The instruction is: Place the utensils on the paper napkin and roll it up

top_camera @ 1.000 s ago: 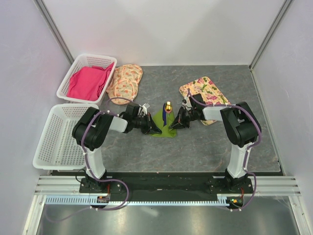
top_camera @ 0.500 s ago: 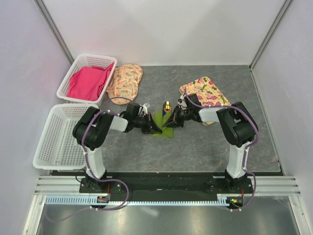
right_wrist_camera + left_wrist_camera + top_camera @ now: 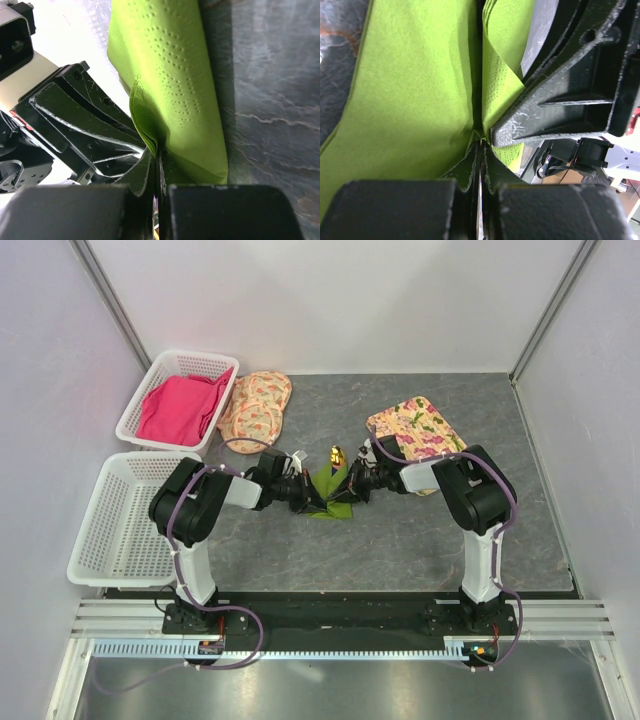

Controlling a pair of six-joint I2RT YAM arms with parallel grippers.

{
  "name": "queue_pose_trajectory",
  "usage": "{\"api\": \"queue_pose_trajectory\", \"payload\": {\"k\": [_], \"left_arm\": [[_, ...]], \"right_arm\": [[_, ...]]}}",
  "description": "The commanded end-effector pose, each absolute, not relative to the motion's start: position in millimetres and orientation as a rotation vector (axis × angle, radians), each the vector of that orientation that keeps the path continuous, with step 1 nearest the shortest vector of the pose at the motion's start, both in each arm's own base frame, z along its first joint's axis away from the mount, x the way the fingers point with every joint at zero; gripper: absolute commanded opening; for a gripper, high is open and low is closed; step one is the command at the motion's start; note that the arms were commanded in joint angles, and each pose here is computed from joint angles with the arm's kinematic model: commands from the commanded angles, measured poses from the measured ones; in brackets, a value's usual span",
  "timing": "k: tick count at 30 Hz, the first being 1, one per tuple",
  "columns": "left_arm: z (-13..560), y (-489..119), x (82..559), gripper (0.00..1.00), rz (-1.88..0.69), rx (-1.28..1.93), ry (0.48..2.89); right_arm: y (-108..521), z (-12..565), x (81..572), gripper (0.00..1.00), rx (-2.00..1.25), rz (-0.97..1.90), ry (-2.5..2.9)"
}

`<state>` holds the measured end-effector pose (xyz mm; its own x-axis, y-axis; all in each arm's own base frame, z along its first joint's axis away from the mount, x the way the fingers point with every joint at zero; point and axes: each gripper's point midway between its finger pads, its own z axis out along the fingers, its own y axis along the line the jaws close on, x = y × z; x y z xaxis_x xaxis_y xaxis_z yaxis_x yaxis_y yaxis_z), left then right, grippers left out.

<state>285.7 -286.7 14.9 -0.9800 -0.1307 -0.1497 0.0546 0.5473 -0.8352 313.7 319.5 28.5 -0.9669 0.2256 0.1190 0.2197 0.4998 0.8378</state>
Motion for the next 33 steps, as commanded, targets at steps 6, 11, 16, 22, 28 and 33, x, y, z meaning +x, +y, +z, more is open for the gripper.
{"api": "queue_pose_trajectory", "payload": {"k": [6, 11, 16, 22, 28, 33], "left_arm": [[43, -286, 291, 0.04, -1.391, 0.059, 2.483], [62, -278, 290, 0.11, -1.408, 0.063, 2.431], [77, -260, 297, 0.22, -1.411, 0.002, 2.385], [85, -259, 302, 0.30, -1.421, -0.038, 2.364], [73, -272, 309, 0.22, -1.423, -0.057, 2.388], [63, -284, 313, 0.15, -1.418, -0.051, 2.408]], "right_arm": [[305, 24, 315, 0.28, 0.390, 1.461, 2.725], [302, 23, 317, 0.53, 0.380, 1.450, 2.720], [305, 26, 319, 0.70, 0.397, 1.478, 2.698], [308, 29, 320, 0.68, 0.461, 1.530, 2.664], [307, 25, 319, 0.50, 0.499, 1.534, 2.664], [307, 23, 319, 0.44, 0.517, 1.535, 2.661]]}}
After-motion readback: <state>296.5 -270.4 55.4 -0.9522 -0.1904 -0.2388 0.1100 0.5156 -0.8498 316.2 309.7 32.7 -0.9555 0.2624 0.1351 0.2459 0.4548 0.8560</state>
